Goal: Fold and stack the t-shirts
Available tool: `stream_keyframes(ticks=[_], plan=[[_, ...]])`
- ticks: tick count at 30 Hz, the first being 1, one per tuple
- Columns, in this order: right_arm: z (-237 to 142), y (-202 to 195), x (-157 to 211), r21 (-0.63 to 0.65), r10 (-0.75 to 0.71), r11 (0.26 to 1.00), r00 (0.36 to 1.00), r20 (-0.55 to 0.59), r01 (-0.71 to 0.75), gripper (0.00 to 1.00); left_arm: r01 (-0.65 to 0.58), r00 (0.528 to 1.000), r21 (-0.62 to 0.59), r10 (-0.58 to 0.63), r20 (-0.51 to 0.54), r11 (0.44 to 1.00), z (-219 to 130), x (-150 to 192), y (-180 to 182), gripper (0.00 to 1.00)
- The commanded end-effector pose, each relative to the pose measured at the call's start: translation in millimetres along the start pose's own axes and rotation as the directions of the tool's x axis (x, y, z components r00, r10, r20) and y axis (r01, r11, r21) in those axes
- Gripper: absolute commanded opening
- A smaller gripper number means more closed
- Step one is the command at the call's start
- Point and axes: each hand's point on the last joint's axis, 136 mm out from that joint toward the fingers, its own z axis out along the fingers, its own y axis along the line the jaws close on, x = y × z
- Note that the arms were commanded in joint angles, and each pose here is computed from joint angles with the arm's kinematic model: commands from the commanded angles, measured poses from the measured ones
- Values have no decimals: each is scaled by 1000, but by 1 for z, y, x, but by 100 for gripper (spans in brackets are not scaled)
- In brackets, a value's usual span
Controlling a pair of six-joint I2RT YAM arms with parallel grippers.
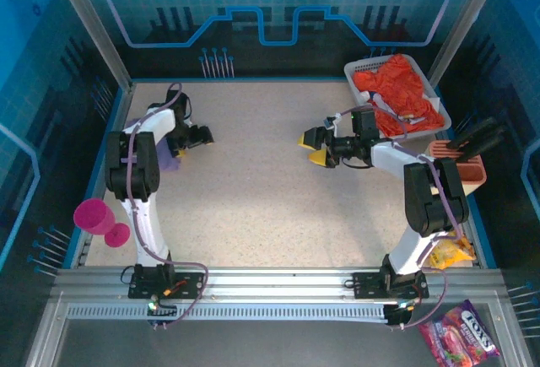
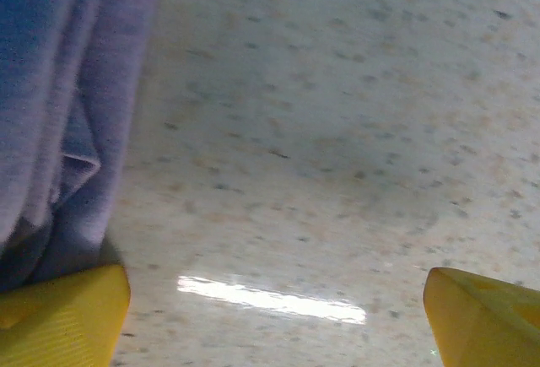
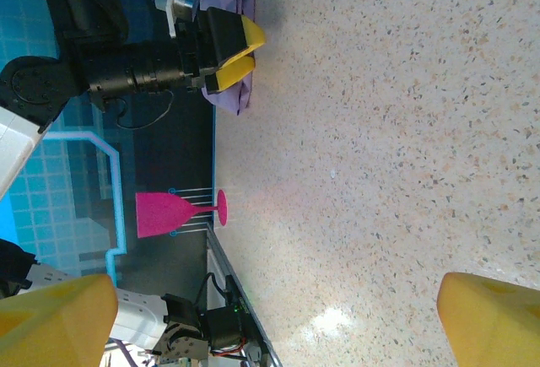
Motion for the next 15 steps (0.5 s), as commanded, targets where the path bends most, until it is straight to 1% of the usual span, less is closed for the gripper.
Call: stream_keyframes(ticks=[1, 10, 15], plan=[[-2, 13, 0, -28, -24, 999, 1000, -10, 23, 98, -23, 999, -25, 23, 30, 999, -19, -12, 3, 91], [-2, 12, 2, -28, -23, 999, 1000, -10, 23, 98, -12, 999, -7, 12, 31, 1000, -19, -14, 2, 91], [-4, 12, 1, -14, -32, 999, 999, -6, 32, 98, -26, 998, 103, 21, 51, 994, -32, -13, -23, 91]])
